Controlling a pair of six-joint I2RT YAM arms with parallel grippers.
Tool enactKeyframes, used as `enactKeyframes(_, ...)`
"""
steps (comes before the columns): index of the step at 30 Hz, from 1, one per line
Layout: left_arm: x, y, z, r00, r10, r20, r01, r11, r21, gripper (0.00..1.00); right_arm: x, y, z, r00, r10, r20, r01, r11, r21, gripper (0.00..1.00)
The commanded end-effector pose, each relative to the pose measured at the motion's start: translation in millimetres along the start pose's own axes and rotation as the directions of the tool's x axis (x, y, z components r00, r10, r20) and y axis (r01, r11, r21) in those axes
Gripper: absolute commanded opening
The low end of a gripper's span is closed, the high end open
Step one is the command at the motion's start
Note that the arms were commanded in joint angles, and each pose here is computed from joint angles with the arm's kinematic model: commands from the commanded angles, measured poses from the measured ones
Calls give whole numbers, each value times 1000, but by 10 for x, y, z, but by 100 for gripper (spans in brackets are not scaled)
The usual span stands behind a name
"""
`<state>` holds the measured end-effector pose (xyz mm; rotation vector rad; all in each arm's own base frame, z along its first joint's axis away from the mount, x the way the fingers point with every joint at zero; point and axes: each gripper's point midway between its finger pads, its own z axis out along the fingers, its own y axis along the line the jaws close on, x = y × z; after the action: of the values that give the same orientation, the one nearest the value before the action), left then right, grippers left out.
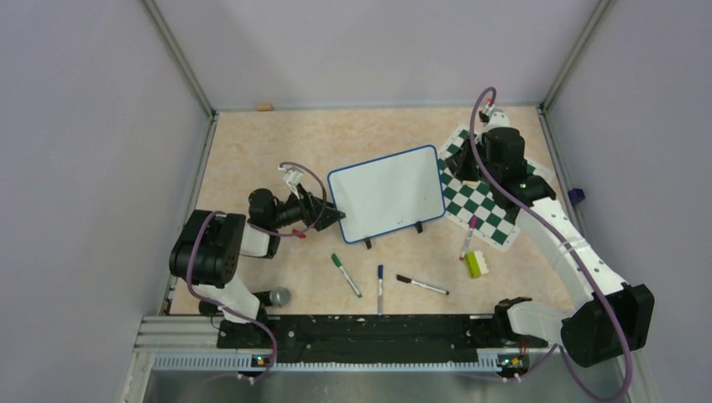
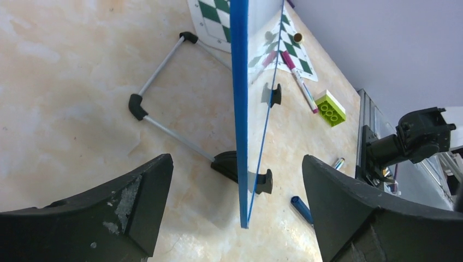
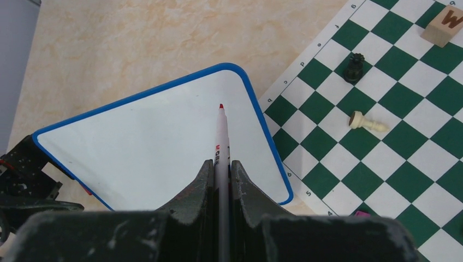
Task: Write a sentence on the whiteboard
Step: Hold the whiteboard at the center of the board.
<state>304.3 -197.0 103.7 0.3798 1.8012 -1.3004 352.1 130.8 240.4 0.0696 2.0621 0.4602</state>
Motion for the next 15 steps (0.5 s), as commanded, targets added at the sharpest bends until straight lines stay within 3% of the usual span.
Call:
enactKeyframes(1,-192,-165,71,995,90,53,-96,987,131,88,-299,273,-32,998,9,67,-3,995,-100,0)
enactKeyframes(5,-269,-293,91,989,110,101,-130,968,216,68,-313,358,-26,998,12,69,-3,991,-132,0)
enactKeyframes(12,-262,-275,161,997,55,58,-68,964,257,66,-358,466,-28,996,17,86,-3,987,-158,0)
enactKeyframes(15,-222,-254,161,995,72,63,-85,965,246,60,-350,474,-11,996,14,85,0,987,-158,0)
